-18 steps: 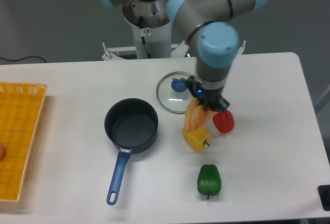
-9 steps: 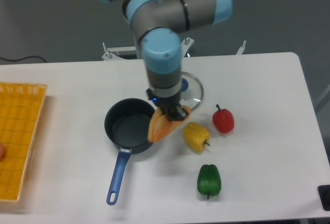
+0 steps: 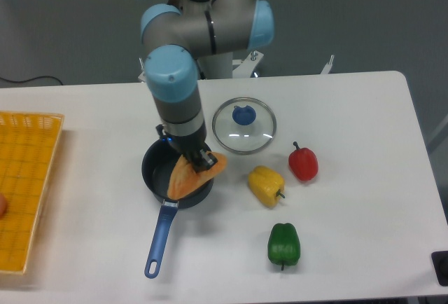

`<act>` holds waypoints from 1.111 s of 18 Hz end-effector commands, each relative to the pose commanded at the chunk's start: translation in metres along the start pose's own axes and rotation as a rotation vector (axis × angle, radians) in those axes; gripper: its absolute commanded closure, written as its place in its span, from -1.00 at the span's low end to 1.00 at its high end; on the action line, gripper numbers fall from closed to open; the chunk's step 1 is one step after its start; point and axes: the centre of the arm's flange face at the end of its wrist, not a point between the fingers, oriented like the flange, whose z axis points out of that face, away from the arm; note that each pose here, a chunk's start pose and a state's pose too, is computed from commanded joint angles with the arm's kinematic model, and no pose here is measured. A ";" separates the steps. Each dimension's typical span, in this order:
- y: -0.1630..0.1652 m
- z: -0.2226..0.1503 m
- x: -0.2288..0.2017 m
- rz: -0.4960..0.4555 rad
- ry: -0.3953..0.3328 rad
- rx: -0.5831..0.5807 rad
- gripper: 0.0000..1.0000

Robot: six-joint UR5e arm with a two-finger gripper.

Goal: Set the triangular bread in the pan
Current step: 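Lower the triangular bread into the dark blue saucepan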

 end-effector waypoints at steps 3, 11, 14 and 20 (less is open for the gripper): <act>0.007 0.009 0.011 0.011 0.004 -0.037 0.87; 0.002 0.025 0.016 0.000 0.022 -0.061 0.88; 0.000 0.029 0.016 0.002 0.027 -0.063 0.87; -0.004 0.041 0.017 0.007 0.049 -0.066 0.87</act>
